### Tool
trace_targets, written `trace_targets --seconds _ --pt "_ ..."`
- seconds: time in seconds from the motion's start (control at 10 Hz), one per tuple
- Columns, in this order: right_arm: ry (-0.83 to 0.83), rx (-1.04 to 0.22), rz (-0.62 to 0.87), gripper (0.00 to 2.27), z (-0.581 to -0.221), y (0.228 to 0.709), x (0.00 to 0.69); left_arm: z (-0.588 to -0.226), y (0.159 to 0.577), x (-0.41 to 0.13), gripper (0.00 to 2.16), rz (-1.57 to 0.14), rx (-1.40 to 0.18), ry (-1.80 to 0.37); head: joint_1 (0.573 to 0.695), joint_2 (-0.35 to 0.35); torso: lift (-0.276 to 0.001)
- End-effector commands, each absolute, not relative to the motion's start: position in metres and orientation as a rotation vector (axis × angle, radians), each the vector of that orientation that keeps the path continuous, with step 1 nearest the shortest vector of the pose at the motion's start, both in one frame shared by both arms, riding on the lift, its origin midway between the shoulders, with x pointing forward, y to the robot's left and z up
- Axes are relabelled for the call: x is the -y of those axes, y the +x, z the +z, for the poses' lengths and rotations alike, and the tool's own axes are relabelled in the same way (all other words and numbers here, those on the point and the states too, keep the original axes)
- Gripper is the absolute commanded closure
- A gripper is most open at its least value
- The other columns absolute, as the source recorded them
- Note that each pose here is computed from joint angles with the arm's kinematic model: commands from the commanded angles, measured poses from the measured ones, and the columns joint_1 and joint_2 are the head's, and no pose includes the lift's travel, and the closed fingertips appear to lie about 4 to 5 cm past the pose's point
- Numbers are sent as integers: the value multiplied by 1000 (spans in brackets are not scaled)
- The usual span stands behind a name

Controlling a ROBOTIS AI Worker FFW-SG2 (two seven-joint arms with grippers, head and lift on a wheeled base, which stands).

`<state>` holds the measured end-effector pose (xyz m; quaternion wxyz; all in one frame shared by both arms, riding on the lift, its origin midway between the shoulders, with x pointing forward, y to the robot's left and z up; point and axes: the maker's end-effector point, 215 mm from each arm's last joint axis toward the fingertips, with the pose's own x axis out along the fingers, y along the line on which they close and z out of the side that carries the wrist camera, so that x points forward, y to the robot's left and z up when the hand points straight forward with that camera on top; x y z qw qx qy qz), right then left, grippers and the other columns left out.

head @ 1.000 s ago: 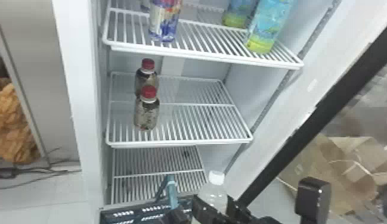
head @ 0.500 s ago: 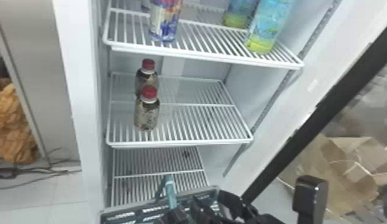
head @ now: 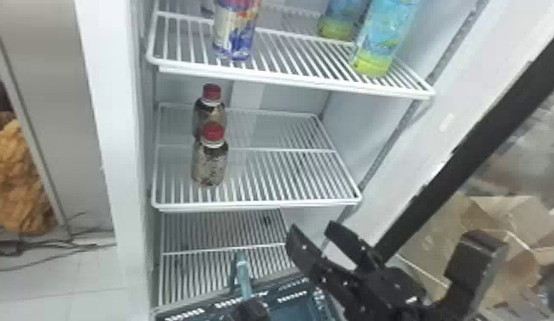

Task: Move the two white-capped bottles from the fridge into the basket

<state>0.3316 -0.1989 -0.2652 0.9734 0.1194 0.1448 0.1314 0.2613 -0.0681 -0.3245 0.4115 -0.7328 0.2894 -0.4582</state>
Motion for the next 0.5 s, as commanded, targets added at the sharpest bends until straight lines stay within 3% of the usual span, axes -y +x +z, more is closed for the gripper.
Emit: trace_targets --seconds 0.0,0.4 --pt "247 -224 257 460 -253 340 201 -325 262 68 1119 -1151 -725 -1843 695 -350 -260" --pt "129 -73 157 467 -224 357 235 -323 261 70 1119 -1159 -731 -1845 695 -350 -260"
